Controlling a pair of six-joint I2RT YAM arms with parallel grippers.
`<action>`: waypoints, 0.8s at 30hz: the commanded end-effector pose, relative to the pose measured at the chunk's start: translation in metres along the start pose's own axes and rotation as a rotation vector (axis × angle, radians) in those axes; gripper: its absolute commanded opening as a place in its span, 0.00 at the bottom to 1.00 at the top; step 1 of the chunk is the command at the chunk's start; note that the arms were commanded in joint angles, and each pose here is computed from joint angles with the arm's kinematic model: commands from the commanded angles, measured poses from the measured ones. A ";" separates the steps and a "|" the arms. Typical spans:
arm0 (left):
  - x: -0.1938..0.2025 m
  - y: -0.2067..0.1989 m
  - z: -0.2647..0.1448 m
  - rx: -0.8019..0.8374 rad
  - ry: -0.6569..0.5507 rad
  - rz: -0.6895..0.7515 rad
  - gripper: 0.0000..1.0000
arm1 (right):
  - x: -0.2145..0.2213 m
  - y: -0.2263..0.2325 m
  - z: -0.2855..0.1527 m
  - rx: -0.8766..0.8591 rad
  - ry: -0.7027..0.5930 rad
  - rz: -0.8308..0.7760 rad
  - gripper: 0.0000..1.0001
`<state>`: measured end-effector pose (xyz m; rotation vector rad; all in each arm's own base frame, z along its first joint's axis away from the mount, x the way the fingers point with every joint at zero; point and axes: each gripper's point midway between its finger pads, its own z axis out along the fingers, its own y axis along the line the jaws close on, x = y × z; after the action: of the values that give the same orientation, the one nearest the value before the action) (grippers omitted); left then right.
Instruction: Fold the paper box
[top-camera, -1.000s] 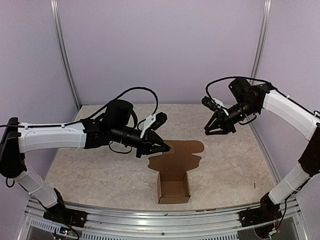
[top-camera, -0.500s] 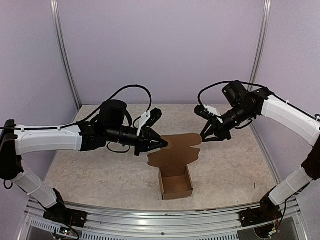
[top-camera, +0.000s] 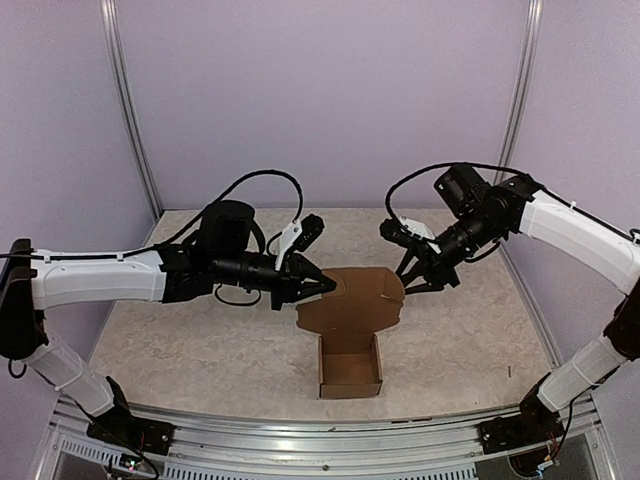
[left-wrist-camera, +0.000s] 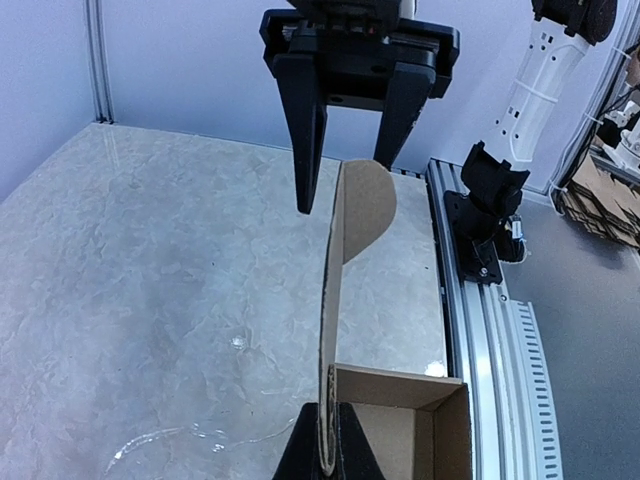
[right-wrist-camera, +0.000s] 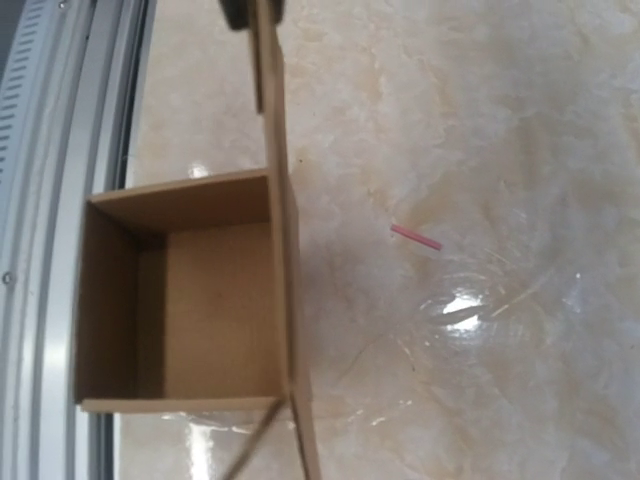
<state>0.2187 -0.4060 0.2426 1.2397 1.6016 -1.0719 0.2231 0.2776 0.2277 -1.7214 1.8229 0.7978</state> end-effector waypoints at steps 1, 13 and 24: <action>-0.002 0.016 0.002 -0.060 -0.010 -0.022 0.00 | -0.005 0.013 0.000 -0.059 -0.004 0.028 0.34; -0.006 0.022 0.009 -0.065 -0.013 -0.039 0.00 | -0.019 -0.006 0.010 -0.047 -0.018 0.179 0.44; -0.004 -0.002 0.018 0.078 -0.011 -0.029 0.00 | -0.027 -0.002 0.007 -0.071 -0.050 0.107 0.47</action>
<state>0.2258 -0.4141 0.2327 1.2229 1.6384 -1.1026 0.2331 0.2895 0.2250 -1.6118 1.9818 0.8925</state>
